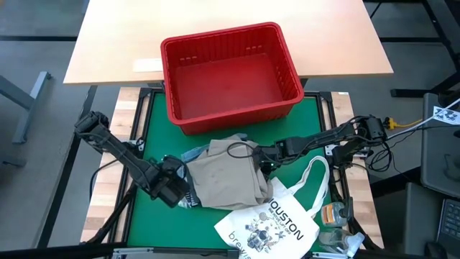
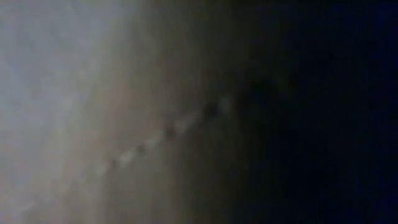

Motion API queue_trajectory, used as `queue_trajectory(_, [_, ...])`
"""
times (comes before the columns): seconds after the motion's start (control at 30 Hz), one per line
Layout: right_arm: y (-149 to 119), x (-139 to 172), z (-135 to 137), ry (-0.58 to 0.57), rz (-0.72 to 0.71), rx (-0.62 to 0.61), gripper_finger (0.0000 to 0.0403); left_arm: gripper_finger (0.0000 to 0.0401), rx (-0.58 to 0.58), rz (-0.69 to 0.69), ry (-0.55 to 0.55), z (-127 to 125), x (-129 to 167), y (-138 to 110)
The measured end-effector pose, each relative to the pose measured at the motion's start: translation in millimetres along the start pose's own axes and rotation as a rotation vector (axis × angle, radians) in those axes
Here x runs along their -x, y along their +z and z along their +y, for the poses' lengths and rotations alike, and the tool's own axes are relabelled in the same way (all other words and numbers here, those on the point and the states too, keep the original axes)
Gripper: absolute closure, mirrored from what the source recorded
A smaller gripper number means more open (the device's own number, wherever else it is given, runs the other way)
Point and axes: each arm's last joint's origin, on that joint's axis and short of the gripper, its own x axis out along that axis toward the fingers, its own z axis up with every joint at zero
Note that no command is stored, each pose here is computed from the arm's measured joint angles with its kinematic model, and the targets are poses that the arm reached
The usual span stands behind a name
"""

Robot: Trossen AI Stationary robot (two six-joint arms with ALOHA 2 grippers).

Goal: Fold Laundry from Bin
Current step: Put the stacked clothes into the red bin

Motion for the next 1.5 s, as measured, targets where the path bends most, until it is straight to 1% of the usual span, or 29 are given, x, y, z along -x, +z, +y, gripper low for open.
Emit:
queue_trajectory(0.1, [0,0,0,0.0,0.0,0.0,0.0384,0.0202,0.016,0.002,0.007,0,-2,3])
queue_trajectory(0.17, [0,0,0,-0.001,0.001,0.0,0.0384,0.0202,0.039,0.008,-0.021,-3,-9,3])
queue_trajectory(0.23, [0,0,0,-0.001,0.001,0.0,0.0384,0.0202,0.054,0.018,-0.075,-7,-19,0])
queue_trajectory(0.3, [0,0,0,0.001,0.004,0.0,0.0384,0.0202,0.042,0.035,-0.117,-10,-30,-5])
queue_trajectory(0.37, [0,0,0,0.005,0.009,0.0,0.0384,0.0202,-0.001,0.065,-0.147,-11,-41,-9])
queue_trajectory(0.4, [0,0,0,0.005,0.01,0.0,0.0384,0.0202,-0.019,0.083,-0.144,-10,-45,-11])
queue_trajectory(0.5, [-1,0,0,0.008,0.012,0.0,0.0384,0.0202,-0.051,0.132,-0.088,-1,-58,-17])
queue_trajectory(0.63, [-1,0,0,0.009,0.013,0.0,0.0384,0.0202,-0.07,0.144,-0.025,18,-72,-22])
queue_trajectory(0.73, [-1,0,0,0.01,0.013,0.0,0.0384,0.0202,-0.01,0.133,-0.025,27,-91,-27])
queue_trajectory(0.87, [-1,0,0,0.01,0.014,0.0,0.0384,0.0202,0.065,0.131,-0.115,28,-112,-33])
queue_trajectory(1.0, [-1,0,0,0.008,0.016,0.0,0.0384,0.0202,0.101,0.083,-0.175,25,-117,-31])
queue_trajectory(1.17, [-1,0,0,0.014,0.023,-0.006,0.0384,0.0202,0.213,-0.066,-0.218,21,-119,-21])
queue_trajectory(1.27, [-2,0,0,0.016,0.029,-0.01,0.0384,0.0202,0.256,-0.134,-0.252,16,-121,-17])
queue_trajectory(1.4, [-3,-1,-1,0.021,0.044,-0.012,0.0384,0.0202,0.281,-0.167,-0.28,10,-127,-11])
queue_trajectory(1.5, [-3,-1,-1,0.02,0.044,-0.013,0.0384,0.0202,0.279,-0.171,-0.265,8,-131,-11])
